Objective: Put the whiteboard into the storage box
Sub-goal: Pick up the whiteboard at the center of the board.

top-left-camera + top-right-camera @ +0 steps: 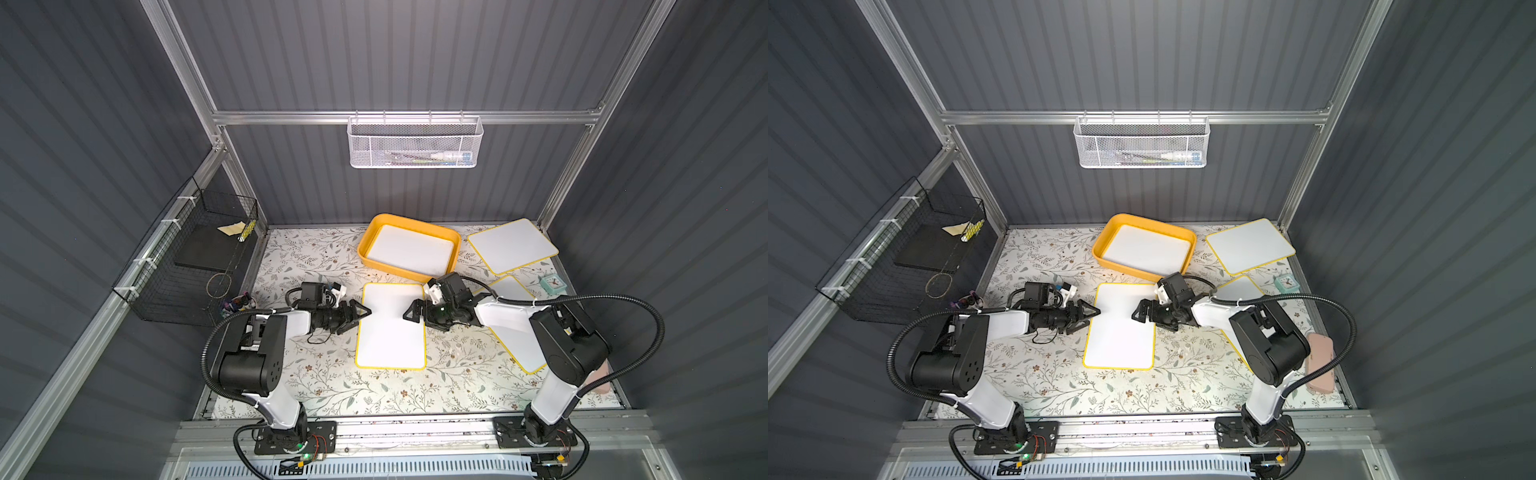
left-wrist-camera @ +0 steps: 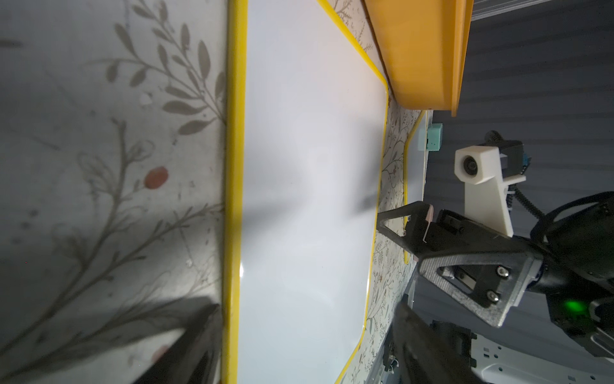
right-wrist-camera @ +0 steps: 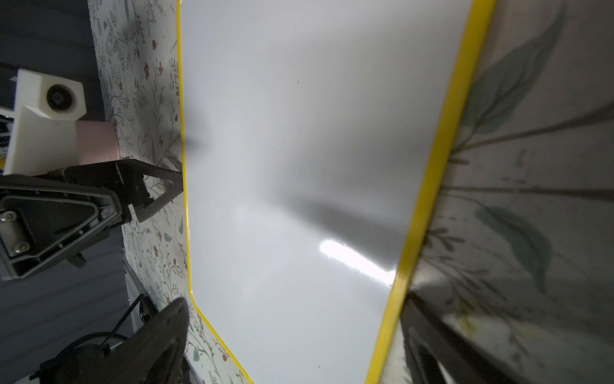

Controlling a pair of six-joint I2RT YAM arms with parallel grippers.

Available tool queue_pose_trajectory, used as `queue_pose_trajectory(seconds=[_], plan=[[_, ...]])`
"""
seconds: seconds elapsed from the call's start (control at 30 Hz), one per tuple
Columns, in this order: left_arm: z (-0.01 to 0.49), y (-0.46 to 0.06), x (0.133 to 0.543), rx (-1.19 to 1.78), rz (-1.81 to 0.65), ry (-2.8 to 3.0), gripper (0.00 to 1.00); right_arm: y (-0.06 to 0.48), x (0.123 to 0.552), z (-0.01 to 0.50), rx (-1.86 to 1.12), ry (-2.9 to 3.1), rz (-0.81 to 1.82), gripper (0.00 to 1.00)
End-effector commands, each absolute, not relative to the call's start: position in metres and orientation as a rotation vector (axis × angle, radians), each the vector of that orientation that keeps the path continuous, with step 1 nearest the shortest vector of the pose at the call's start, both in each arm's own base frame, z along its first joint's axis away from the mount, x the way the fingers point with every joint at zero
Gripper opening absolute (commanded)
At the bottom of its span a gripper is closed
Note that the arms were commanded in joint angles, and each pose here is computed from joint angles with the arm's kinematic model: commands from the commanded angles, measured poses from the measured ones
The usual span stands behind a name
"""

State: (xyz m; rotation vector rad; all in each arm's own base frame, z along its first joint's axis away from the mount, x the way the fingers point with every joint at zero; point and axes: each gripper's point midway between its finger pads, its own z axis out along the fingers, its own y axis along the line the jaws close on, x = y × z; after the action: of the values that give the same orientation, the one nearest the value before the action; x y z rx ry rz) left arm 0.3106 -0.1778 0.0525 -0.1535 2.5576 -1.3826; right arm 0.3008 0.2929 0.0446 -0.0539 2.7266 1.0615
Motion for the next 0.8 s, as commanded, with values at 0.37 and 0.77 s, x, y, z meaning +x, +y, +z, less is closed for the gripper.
queue_pose_trajectory(seconds=[0.37, 0.77], plan=[[0.11, -0.208, 0.282, -0.125, -1.709, 2.506, 0.81, 0.312, 0.271, 0.018, -0.134, 2.853, 1.137, 0.99], [0.125, -0.21, 0.285, -0.149, -1.755, 2.442, 0.81, 0.316, 0.269, 0.015, -0.141, 2.862, 1.145, 0.99]])
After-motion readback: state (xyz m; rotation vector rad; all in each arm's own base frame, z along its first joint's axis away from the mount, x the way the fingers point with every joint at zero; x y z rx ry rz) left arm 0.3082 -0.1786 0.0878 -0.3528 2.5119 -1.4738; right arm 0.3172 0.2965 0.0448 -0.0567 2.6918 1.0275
